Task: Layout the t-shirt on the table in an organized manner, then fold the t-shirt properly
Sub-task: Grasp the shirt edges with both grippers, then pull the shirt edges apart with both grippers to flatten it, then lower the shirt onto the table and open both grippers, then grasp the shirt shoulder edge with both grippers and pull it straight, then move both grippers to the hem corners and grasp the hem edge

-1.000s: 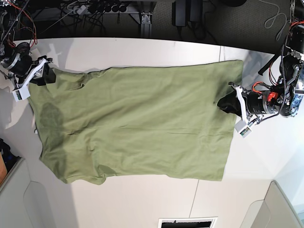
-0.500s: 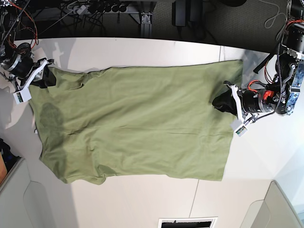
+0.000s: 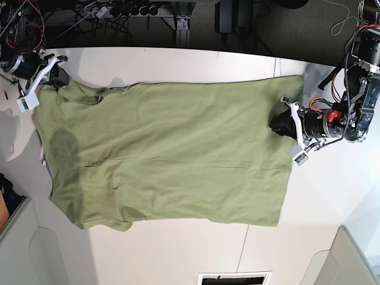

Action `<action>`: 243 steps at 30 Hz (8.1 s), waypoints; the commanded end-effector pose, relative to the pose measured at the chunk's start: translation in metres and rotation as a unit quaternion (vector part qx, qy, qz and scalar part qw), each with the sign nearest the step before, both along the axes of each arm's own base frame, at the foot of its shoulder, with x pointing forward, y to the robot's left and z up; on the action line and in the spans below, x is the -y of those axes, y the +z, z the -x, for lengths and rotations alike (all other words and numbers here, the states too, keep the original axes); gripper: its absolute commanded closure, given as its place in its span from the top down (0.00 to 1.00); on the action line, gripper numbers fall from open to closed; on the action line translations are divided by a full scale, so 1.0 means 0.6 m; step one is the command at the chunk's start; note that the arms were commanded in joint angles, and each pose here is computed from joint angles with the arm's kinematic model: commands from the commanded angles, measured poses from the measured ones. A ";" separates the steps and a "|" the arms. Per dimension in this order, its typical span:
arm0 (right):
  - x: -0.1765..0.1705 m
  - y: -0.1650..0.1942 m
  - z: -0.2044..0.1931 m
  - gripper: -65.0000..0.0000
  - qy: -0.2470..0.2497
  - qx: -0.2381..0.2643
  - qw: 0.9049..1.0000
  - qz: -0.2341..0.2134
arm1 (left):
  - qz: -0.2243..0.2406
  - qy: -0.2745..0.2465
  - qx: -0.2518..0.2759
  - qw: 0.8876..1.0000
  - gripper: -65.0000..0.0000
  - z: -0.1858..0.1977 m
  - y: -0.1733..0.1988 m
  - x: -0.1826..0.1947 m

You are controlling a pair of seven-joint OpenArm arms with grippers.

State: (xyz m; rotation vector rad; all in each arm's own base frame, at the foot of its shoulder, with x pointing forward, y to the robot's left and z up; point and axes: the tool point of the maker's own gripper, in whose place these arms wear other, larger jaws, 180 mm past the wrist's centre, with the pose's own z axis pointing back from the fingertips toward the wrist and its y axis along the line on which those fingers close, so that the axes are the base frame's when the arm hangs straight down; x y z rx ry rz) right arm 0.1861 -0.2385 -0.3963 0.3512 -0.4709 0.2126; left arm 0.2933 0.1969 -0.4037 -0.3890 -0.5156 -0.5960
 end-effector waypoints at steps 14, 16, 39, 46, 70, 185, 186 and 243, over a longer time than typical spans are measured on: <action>0.016 0.044 0.004 0.52 -0.001 0.043 0.999 0.015 | 0.012 0.010 0.010 1.000 0.24 -0.013 0.013 -0.008; 0.014 0.052 -0.003 0.52 0.000 0.056 0.998 0.017 | 0.016 0.012 0.011 1.000 0.29 -0.014 0.018 -0.011; 0.181 0.036 0.025 0.59 -0.169 0.037 0.983 0.061 | 0.105 0.218 -0.058 0.969 0.44 0.125 0.045 -0.180; 0.179 0.016 0.037 0.59 -0.184 0.024 0.982 0.027 | 0.124 0.226 -0.088 0.962 0.44 0.162 0.009 -0.149; 0.055 -0.022 0.004 0.57 -0.177 0.017 0.981 -0.076 | 0.151 0.231 -0.103 0.956 0.27 0.178 -0.026 -0.096; -0.005 -0.043 -0.077 0.00 0.003 0.043 0.997 0.068 | 0.037 -0.024 0.061 0.997 0.02 0.126 -0.033 0.064; -0.005 -0.042 -0.071 0.00 0.004 0.043 0.997 0.070 | 0.038 -0.023 0.062 0.997 0.02 0.132 -0.029 0.064; 0.133 0.029 -0.365 0.41 -0.208 0.133 0.969 -0.013 | 0.076 0.204 0.143 0.966 0.47 -0.241 0.026 -0.056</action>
